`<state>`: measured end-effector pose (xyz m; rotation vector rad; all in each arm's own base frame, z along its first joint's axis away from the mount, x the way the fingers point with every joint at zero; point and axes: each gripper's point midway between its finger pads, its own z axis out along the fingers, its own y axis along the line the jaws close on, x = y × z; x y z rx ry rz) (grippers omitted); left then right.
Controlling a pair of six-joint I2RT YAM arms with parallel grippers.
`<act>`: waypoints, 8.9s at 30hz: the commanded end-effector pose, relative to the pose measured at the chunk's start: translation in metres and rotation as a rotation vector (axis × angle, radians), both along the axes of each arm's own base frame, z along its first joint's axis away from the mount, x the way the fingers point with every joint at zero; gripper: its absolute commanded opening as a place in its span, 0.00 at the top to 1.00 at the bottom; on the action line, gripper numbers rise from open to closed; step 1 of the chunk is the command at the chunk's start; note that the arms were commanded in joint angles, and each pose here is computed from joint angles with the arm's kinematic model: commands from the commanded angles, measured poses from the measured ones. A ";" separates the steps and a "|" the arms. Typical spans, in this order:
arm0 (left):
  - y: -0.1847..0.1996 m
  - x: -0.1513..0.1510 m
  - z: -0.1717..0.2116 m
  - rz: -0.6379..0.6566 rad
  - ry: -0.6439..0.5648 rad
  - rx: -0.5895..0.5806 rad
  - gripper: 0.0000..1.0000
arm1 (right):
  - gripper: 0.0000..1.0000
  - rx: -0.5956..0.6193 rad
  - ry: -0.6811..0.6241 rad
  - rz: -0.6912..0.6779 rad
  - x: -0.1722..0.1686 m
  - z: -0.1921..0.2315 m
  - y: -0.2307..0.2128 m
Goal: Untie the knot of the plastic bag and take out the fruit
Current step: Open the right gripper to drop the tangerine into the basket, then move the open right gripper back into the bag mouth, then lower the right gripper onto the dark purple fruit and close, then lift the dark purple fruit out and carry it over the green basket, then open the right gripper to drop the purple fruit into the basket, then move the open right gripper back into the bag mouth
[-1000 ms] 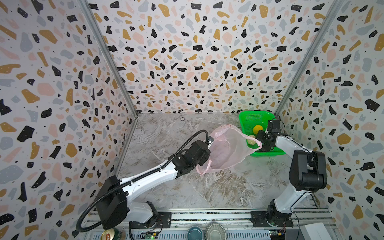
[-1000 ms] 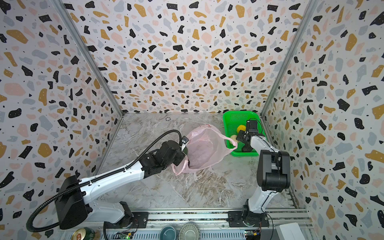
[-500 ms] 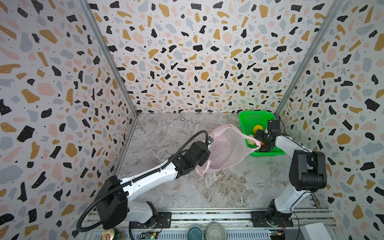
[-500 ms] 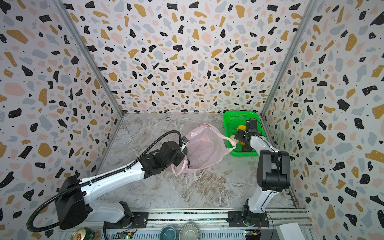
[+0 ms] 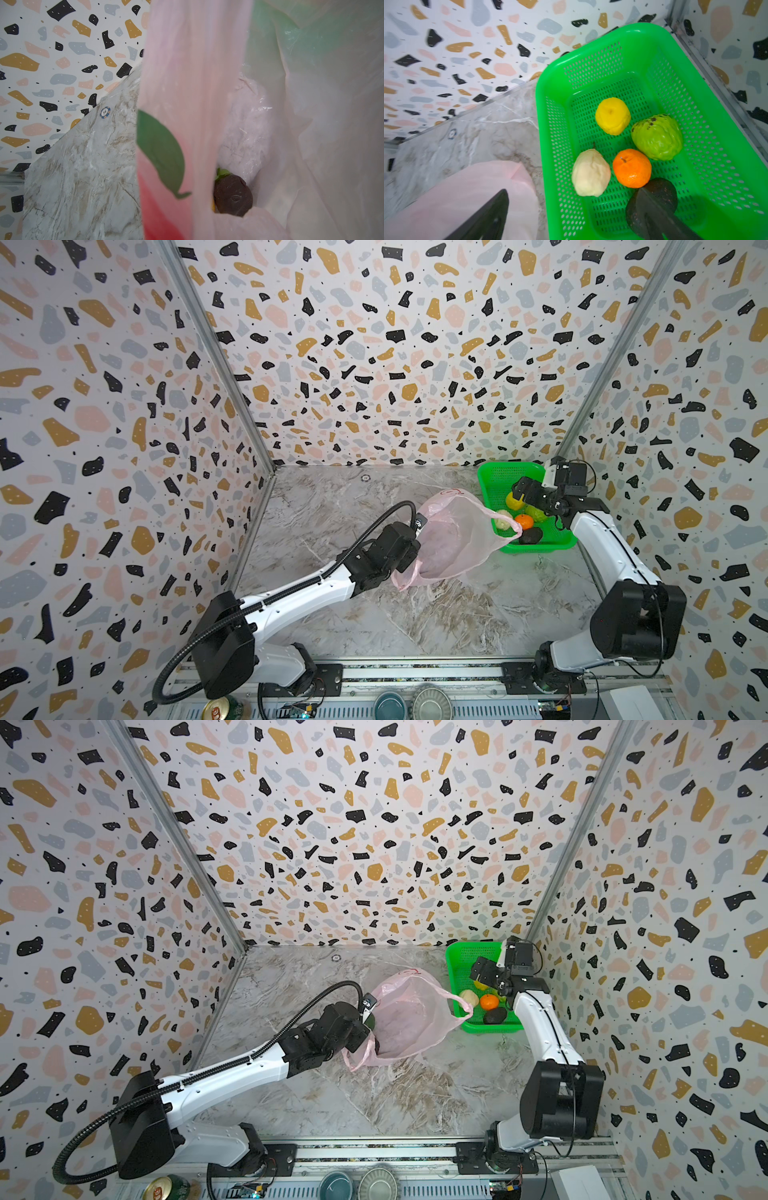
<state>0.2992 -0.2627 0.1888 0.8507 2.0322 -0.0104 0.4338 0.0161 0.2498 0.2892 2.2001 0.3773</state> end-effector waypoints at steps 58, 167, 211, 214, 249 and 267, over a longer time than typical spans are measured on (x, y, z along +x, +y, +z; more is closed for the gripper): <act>0.017 -0.019 -0.001 0.003 0.026 -0.021 1.00 | 0.17 -0.175 0.052 0.668 -0.149 -0.125 0.287; 0.025 -0.017 -0.028 0.053 0.076 0.035 1.00 | 0.54 0.075 -0.063 0.420 -0.137 0.085 0.174; 0.023 -0.019 -0.026 0.051 0.087 0.009 1.00 | 0.20 -0.052 0.126 -0.031 0.102 -0.123 -0.002; 0.023 -0.018 -0.024 0.056 0.082 0.009 1.00 | 0.19 -0.052 0.116 -0.028 0.099 -0.114 -0.001; 0.029 -0.018 -0.020 0.023 0.045 0.059 1.00 | 0.01 0.155 -0.121 0.509 -0.127 0.080 0.177; 0.027 -0.016 -0.015 0.028 0.045 0.039 1.00 | 0.07 -0.055 -0.047 0.718 -0.197 -0.007 0.268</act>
